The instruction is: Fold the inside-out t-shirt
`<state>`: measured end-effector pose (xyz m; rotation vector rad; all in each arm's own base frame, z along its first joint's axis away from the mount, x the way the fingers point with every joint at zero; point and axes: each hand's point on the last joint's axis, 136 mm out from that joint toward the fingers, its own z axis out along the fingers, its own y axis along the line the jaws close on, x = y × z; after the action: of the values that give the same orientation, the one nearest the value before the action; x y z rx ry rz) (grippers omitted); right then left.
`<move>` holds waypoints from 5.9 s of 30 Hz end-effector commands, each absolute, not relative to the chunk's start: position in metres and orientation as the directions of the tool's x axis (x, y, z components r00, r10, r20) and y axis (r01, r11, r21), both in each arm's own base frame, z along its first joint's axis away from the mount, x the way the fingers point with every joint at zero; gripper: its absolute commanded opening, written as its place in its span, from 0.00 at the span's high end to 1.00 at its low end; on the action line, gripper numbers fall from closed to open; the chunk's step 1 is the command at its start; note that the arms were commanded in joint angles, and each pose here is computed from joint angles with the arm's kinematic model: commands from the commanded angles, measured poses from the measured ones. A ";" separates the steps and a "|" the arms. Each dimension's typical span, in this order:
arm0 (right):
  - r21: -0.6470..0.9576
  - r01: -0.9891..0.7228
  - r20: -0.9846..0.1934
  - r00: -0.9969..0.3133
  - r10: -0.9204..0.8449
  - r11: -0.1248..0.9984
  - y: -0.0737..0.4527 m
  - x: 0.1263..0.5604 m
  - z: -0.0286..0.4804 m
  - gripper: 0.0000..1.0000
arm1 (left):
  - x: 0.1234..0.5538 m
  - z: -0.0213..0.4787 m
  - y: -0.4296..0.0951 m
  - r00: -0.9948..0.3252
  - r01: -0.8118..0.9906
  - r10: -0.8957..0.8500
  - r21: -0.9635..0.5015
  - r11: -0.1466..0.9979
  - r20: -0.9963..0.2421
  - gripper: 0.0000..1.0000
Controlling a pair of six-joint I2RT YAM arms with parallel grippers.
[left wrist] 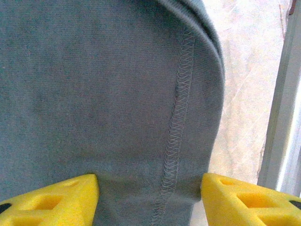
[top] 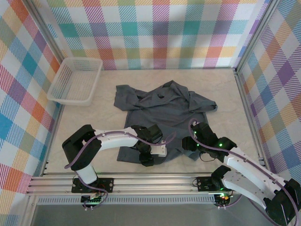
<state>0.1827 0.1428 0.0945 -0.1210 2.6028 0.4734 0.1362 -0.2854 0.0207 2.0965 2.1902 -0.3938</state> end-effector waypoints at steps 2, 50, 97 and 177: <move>0.318 -0.166 -0.465 -0.885 0.001 0.933 0.144 0.179 0.091 0.49 | 0.130 0.019 -0.288 -0.005 0.992 0.972 -0.124 -0.025 -0.236 0.38; 0.326 -0.663 -0.712 -0.641 -0.287 0.674 0.206 0.172 0.147 0.41 | 0.132 0.043 -0.291 -0.037 0.996 0.958 -0.086 0.013 -0.286 0.79; -0.535 -0.530 -0.775 -0.004 -0.633 0.658 0.248 0.260 0.157 0.31 | 0.208 0.182 -0.267 -0.338 0.864 0.559 -0.013 0.504 -0.758 1.00; -0.340 -0.671 -0.683 -0.306 -0.663 0.659 0.218 0.342 0.090 1.00 | 0.240 0.345 -0.355 -0.589 0.781 0.193 -0.491 0.386 -0.785 1.00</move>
<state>0.3549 0.2139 0.1157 -1.0228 1.8473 -0.1517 0.2543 -0.3502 0.2918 0.8331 2.1407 -1.0397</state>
